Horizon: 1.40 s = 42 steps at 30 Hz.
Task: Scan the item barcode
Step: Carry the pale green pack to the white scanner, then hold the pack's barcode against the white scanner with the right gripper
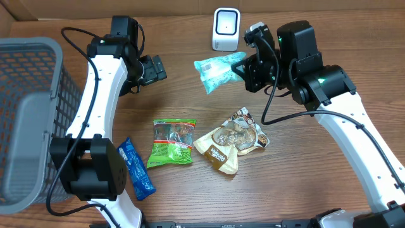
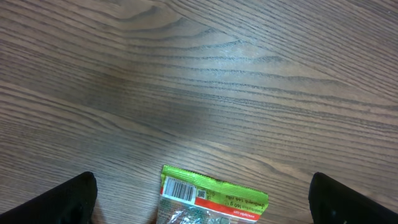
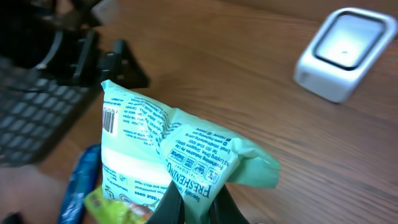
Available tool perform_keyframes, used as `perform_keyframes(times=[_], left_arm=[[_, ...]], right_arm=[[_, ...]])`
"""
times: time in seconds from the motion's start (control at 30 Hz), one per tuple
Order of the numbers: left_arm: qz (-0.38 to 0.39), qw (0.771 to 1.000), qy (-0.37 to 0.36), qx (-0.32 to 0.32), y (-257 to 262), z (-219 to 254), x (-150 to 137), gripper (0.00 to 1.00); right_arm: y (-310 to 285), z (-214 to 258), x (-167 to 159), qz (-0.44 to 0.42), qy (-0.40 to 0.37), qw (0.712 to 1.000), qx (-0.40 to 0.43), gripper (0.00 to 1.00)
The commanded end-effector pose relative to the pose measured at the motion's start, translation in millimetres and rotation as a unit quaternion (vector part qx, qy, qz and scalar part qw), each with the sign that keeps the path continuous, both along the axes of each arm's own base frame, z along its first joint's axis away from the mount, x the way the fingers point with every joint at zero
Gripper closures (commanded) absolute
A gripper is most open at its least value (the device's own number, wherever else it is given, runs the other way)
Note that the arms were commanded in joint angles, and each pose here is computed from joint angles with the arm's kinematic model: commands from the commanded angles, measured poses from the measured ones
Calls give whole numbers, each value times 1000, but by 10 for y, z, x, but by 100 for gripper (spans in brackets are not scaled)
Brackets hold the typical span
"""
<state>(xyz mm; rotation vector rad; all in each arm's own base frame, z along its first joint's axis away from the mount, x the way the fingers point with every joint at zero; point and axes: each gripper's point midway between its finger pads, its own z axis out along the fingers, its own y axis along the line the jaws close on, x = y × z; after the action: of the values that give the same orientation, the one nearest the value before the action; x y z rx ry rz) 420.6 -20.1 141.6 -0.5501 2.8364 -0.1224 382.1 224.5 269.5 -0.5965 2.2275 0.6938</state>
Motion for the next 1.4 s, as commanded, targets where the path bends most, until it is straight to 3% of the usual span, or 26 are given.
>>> perform_keyframes(times=[0.0, 0.6, 0.93, 1.17, 1.37], left_arm=[[-1, 1000, 7, 2, -3, -49, -17, 0], [-1, 1000, 15, 2, -3, -58, -52, 0], [-109, 994, -4, -2, -111, 155, -21, 0], [-114, 993, -40, 1, -116, 533, 77, 0], [-114, 993, -39, 1, -116, 517, 83, 0]], right_arm=[[-124, 118, 95, -33, -33, 999, -21, 96], [-529, 121, 737, -181, -121, 971, -95, 96], [-554, 229, 1209, -127, -284, 920, -239, 96], [-449, 2, 1483, -85, -330, 893, -293, 96], [-409, -81, 1728, -69, -384, 854, -343, 96]])
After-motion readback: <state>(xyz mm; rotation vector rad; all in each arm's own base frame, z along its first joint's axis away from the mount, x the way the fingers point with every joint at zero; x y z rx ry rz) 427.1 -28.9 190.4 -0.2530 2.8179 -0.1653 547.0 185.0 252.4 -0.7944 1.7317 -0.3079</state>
